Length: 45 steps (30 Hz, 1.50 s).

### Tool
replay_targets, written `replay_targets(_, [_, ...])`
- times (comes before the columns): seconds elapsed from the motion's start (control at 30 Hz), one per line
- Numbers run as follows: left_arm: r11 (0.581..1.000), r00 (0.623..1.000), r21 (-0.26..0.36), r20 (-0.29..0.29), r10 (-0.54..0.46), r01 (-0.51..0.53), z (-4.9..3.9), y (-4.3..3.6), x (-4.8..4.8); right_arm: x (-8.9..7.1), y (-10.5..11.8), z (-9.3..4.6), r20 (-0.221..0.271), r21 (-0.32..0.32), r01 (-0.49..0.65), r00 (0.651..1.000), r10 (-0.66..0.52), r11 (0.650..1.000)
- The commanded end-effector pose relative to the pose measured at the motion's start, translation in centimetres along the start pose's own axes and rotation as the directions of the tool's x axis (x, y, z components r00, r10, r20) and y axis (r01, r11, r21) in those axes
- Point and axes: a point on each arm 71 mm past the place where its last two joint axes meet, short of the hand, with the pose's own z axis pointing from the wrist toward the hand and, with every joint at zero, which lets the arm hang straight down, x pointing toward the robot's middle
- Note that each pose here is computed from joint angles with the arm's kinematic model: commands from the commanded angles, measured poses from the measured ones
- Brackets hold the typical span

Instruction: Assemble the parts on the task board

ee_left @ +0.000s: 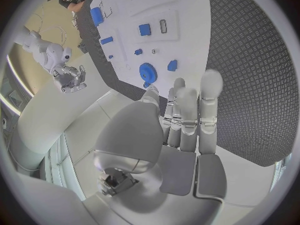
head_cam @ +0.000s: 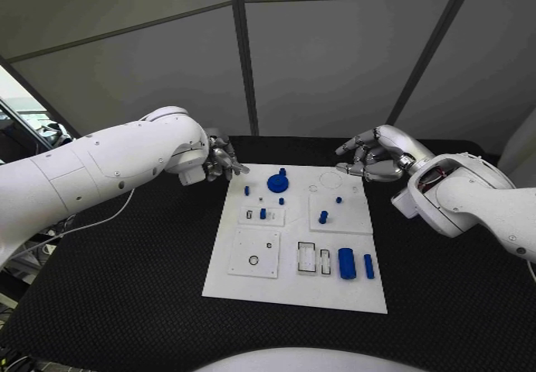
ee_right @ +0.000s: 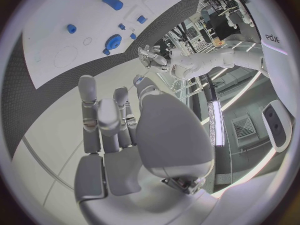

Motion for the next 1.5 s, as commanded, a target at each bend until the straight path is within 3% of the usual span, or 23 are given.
replay_targets(0.03, [0.999,0.999,0.041,-0.017,0.028,-0.027,0.51,-0.53,0.23,0.0,0.2,0.1,-0.004,-0.003,-0.002,1.000,0.002,1.000])
replay_targets(0.33, [0.997,0.997,0.012,0.011,0.081,-0.081,2.22,-0.77,0.95,0.1,0.2,0.2,-0.008,-0.004,-0.002,1.000,0.002,1.000])
replay_targets(0.8, [0.989,0.989,-0.019,0.000,0.148,-0.148,2.90,-0.90,1.51,0.2,0.3,0.3,-0.010,-0.006,-0.003,1.000,0.003,1.000])
replay_targets(1.1, [0.980,0.980,-0.047,-0.057,0.190,-0.193,3.31,-0.48,2.54,0.3,0.3,0.3,-0.013,-0.006,-0.004,1.000,0.004,1.000])
replay_targets(1.5, [0.976,0.974,-0.055,-0.092,0.207,-0.213,3.46,-0.32,3.16,0.3,0.4,0.4,-0.014,-0.007,-0.004,1.000,0.004,1.000])
